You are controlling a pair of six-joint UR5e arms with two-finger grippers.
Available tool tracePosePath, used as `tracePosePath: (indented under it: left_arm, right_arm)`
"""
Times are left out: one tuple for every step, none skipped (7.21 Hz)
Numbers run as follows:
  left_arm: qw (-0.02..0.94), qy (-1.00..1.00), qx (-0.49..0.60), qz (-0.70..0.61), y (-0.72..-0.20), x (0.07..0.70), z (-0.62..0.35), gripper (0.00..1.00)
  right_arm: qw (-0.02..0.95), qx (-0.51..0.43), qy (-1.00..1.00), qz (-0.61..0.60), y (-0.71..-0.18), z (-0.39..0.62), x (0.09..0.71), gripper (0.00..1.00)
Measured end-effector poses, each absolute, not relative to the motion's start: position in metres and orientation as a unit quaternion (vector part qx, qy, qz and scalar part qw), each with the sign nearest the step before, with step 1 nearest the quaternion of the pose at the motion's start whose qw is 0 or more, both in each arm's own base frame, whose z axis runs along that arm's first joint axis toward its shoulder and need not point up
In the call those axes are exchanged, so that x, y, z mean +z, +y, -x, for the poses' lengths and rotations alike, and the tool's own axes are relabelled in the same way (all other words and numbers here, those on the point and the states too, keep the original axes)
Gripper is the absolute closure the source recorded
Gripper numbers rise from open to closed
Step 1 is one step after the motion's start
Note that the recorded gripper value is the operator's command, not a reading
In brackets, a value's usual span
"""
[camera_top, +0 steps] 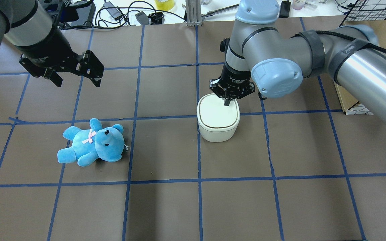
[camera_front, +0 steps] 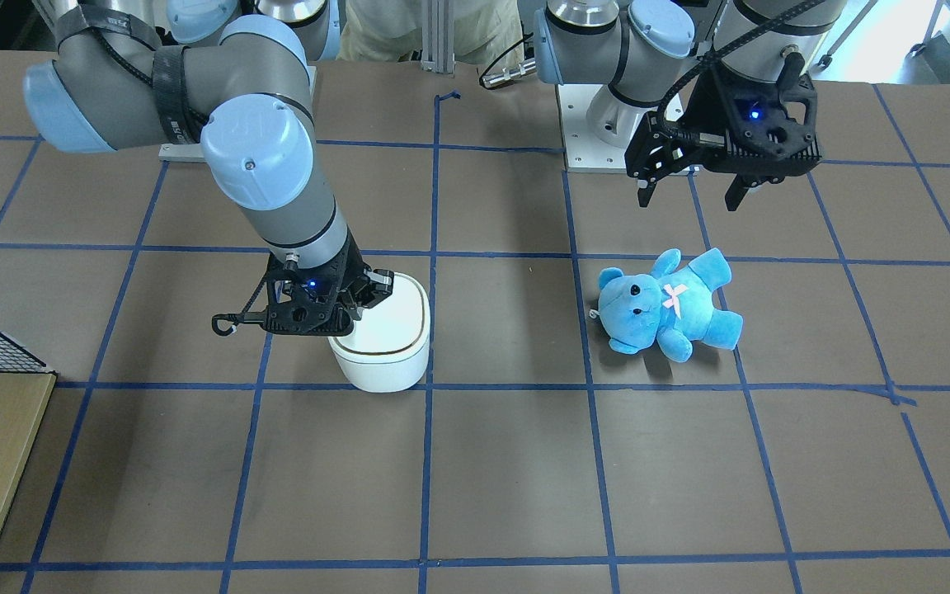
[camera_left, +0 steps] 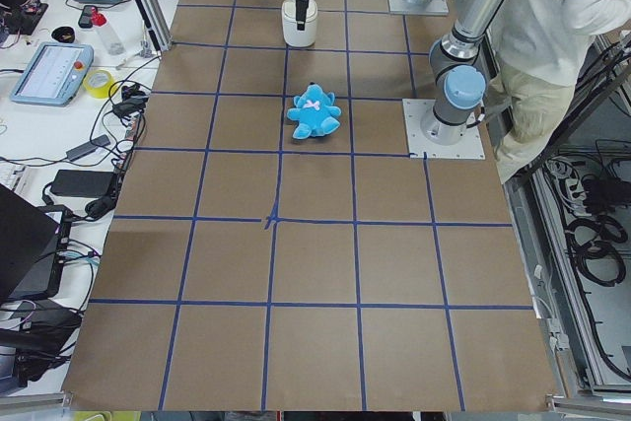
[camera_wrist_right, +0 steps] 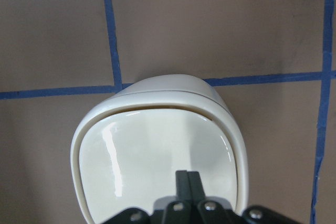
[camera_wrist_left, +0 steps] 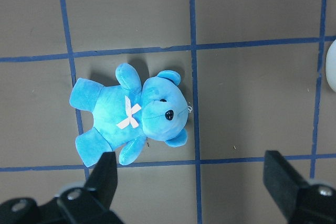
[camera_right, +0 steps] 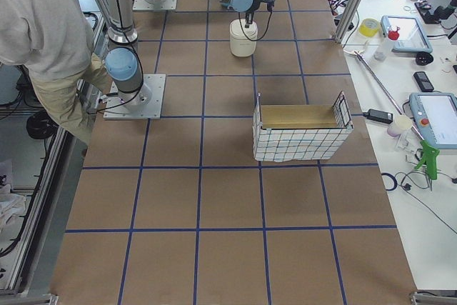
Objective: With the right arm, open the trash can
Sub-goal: 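Lower the right gripper onto the lid's edge farthest from the robot, then lift the lid edge upward with the right gripper, flipping it open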
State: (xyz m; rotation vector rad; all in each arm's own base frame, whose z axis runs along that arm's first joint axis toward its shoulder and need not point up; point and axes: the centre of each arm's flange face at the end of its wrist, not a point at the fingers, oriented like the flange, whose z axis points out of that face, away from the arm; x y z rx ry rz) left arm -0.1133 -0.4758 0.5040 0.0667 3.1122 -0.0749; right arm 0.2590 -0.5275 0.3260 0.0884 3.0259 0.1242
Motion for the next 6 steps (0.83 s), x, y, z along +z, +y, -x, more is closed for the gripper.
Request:
tracePosePath:
  left_arm:
    - [0.014, 0.999, -0.024, -0.021, -0.476, 0.504, 0.113, 0.0]
    - [0.014, 0.999, -0.024, -0.021, -0.476, 0.504, 0.113, 0.0]
    - [0.014, 0.999, -0.024, -0.021, -0.476, 0.504, 0.113, 0.0]
    - [0.014, 0.999, -0.024, -0.021, -0.476, 0.504, 0.113, 0.0]
    - [0.014, 0.999, -0.024, -0.021, -0.476, 0.504, 0.113, 0.0]
    - [0.014, 0.999, -0.024, -0.021, -0.476, 0.504, 0.113, 0.0]
  right_arm:
    - [0.057, 0.051, 0.997, -0.028, -0.525, -0.258, 0.317, 1.0]
    - [0.058, 0.057, 0.996, -0.028, -0.523, -0.256, 0.311, 1.0]
    - [0.058, 0.061, 0.996, -0.03, -0.521, -0.254, 0.309, 1.0]
    - [0.058, 0.062, 0.996, -0.03, -0.521, -0.254, 0.308, 1.0]
    - [0.058, 0.061, 0.996, -0.031, -0.521, -0.254, 0.309, 1.0]
    - [0.059, 0.056, 0.996, -0.034, -0.523, -0.253, 0.318, 1.0]
